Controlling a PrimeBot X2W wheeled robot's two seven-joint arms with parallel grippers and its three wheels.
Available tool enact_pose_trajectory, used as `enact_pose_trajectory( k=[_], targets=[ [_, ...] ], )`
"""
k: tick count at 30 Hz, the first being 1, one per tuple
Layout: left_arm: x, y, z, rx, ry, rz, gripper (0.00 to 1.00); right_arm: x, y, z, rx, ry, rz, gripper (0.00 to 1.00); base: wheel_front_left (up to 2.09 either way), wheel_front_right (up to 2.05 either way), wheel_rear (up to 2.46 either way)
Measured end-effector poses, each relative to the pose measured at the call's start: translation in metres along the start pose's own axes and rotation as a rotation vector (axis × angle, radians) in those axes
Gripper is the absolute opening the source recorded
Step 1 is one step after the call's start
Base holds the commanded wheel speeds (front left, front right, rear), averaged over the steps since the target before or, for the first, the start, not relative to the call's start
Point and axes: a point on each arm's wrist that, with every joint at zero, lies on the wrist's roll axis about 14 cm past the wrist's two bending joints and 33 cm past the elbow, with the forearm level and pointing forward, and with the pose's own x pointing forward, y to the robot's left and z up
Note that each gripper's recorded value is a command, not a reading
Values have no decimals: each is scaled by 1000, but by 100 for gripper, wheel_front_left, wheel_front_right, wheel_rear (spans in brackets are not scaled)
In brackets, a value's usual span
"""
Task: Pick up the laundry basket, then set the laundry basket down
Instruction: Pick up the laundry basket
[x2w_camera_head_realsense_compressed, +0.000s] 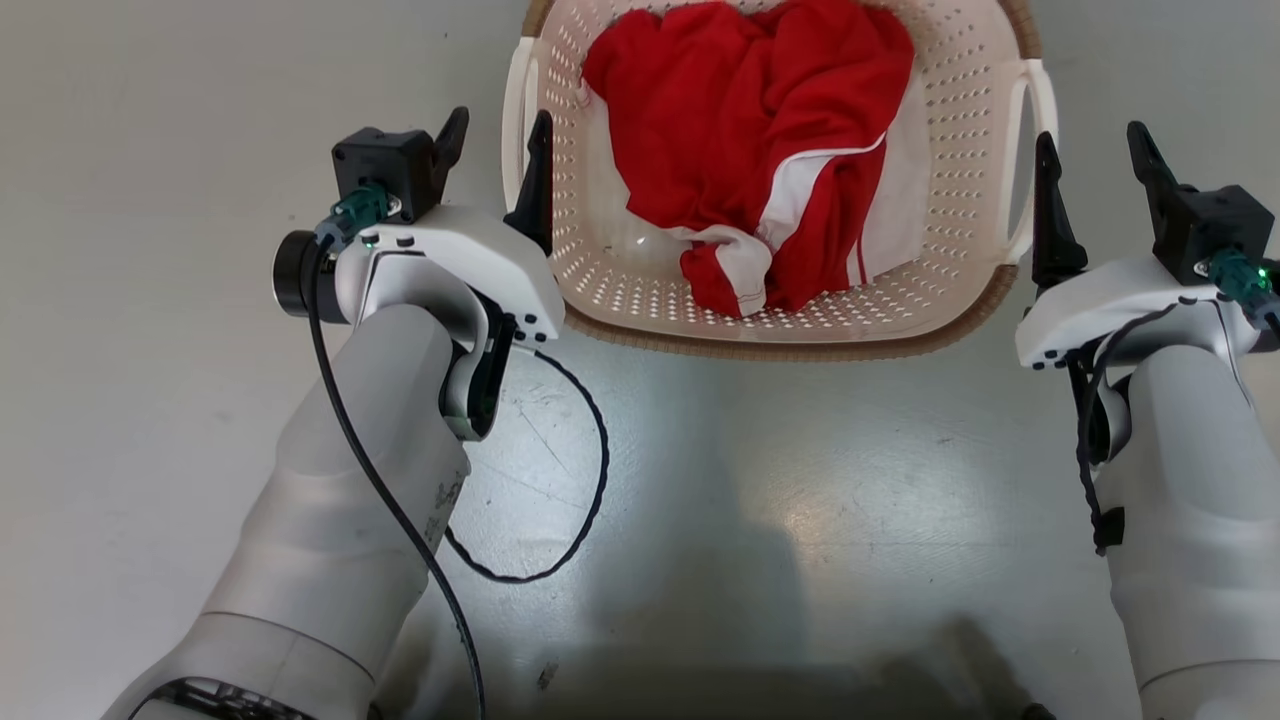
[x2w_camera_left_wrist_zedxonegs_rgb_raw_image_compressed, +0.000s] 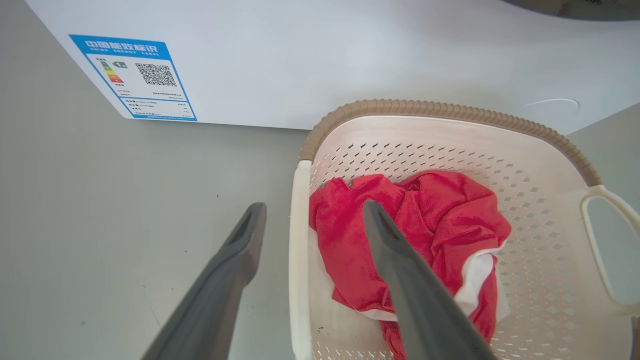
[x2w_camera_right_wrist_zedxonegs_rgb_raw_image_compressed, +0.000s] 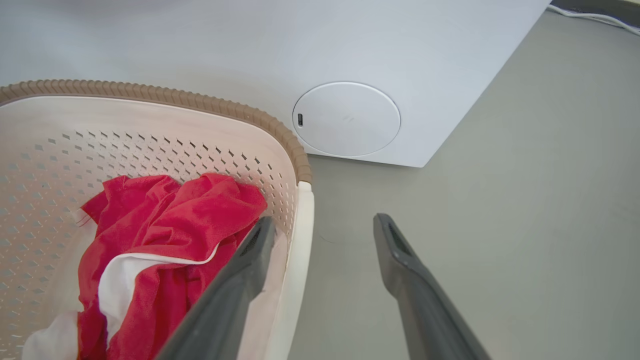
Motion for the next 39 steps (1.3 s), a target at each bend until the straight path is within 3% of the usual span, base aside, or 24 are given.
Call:
enact_pose_trajectory(
  k=[22,39],
  targets=[
    [15,6,-23,-2,45,10,100,23,18,-20,-2,33,45,100,0,0,0],
    [33,-8,-34,88,91,-50,100,30,27,-44,10,111,75,100,0,0,0]
  ],
)
